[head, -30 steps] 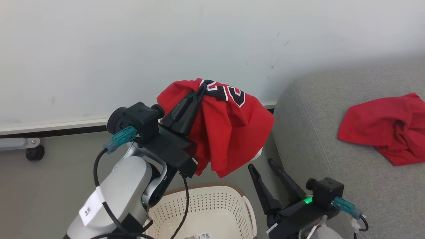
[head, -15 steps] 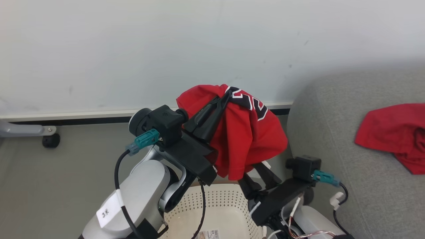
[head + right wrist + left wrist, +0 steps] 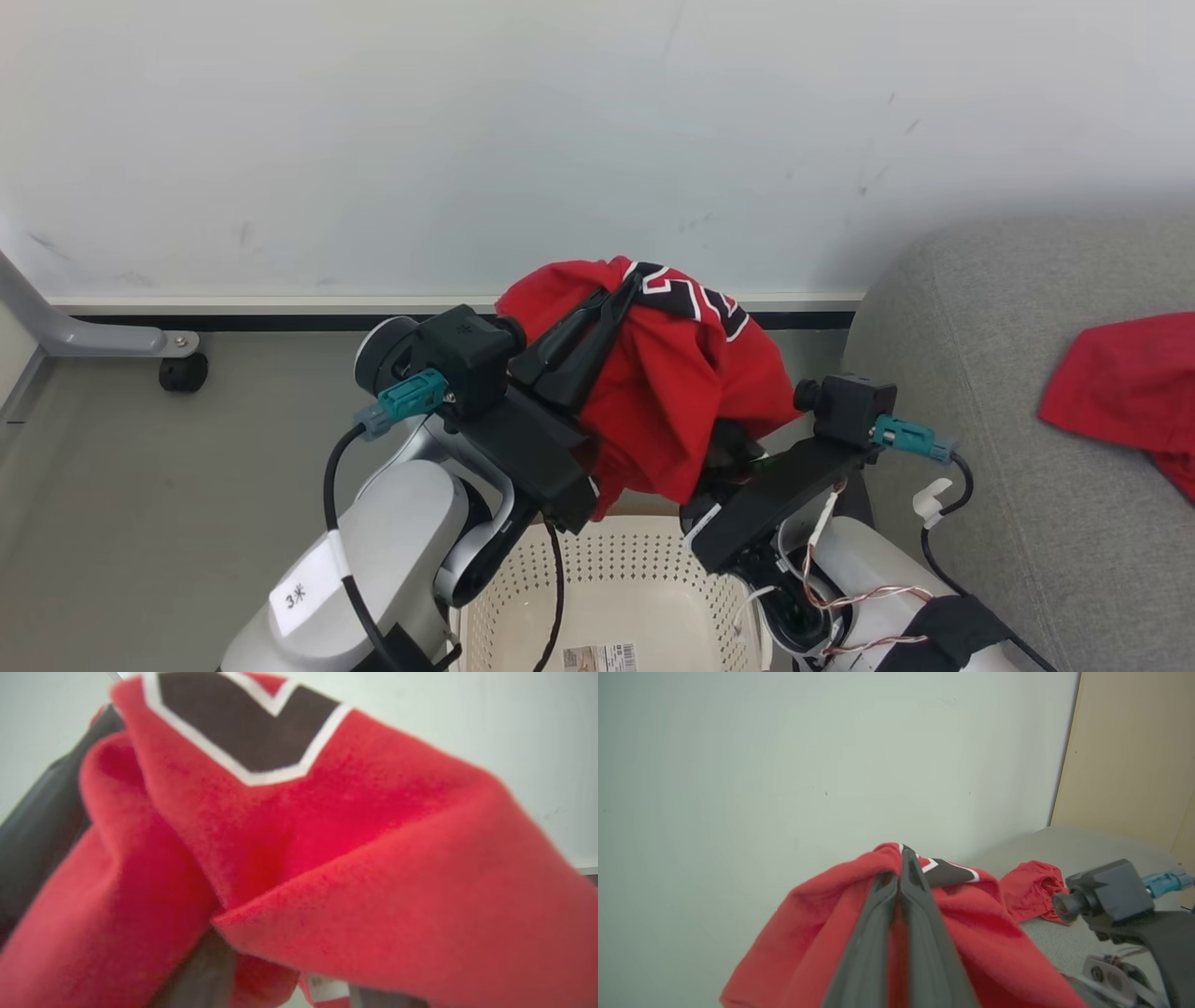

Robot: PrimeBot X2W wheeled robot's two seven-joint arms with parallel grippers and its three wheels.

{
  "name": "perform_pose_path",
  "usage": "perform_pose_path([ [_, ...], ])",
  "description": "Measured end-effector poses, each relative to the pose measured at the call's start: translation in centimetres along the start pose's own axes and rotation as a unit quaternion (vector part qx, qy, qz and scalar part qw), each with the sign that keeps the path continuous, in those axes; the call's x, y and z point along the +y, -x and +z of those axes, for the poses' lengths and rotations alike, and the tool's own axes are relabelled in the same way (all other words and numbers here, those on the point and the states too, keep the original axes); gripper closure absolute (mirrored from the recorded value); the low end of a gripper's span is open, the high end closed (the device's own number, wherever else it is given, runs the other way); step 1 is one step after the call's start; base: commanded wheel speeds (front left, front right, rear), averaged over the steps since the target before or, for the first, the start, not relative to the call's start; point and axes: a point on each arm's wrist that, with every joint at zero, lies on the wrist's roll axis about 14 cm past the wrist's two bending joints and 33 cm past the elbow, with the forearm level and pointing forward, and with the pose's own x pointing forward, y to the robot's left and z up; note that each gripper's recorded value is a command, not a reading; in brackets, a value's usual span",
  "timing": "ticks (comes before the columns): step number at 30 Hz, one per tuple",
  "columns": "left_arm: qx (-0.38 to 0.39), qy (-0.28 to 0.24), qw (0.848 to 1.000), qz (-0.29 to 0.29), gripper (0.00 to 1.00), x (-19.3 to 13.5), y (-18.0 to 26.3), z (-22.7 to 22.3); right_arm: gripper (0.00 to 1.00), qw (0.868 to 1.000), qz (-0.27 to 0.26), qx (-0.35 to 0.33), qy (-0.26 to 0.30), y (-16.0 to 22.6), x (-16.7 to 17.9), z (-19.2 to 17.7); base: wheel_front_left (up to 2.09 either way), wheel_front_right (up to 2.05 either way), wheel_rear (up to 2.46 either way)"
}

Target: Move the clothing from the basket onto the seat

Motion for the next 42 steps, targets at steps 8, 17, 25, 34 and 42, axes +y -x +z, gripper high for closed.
perform_pose_path([
  [8, 0.026, 0.004, 1.000, 0.013, 1.00, 0.8, 0.8, -1.7, 1.00, 1.000, -0.008, 0.005, 0.028, 1.3, -1.2, -0.3, 0.00, 0.00, 0.00],
  [17, 0.093, 0.024, 0.995, 0.006, 0.56, -0.3, 2.3, -6.3, 1.00, 0.994, -0.056, -0.009, 0.089, 4.2, -5.5, 2.0, 0.00, 0.00, 0.00],
  [25, 0.108, 0.037, 0.993, -0.023, 0.00, -2.4, 2.1, -7.8, 1.00, 0.986, -0.105, -0.048, 0.123, 7.1, -8.6, 5.7, 0.00, 0.00, 0.00],
  [34, 0.106, 0.040, 0.991, -0.076, 0.00, -4.7, 0.7, -8.0, 1.00, 0.966, -0.151, -0.114, 0.178, 11.2, -10.5, 11.5, 0.00, 0.00, 0.00],
  [42, 0.096, 0.054, 0.987, -0.121, 0.00, -7.2, -0.7, -8.2, 1.00, 0.939, -0.184, -0.170, 0.236, 15.6, -9.8, 15.5, 0.00, 0.00, 0.00],
])
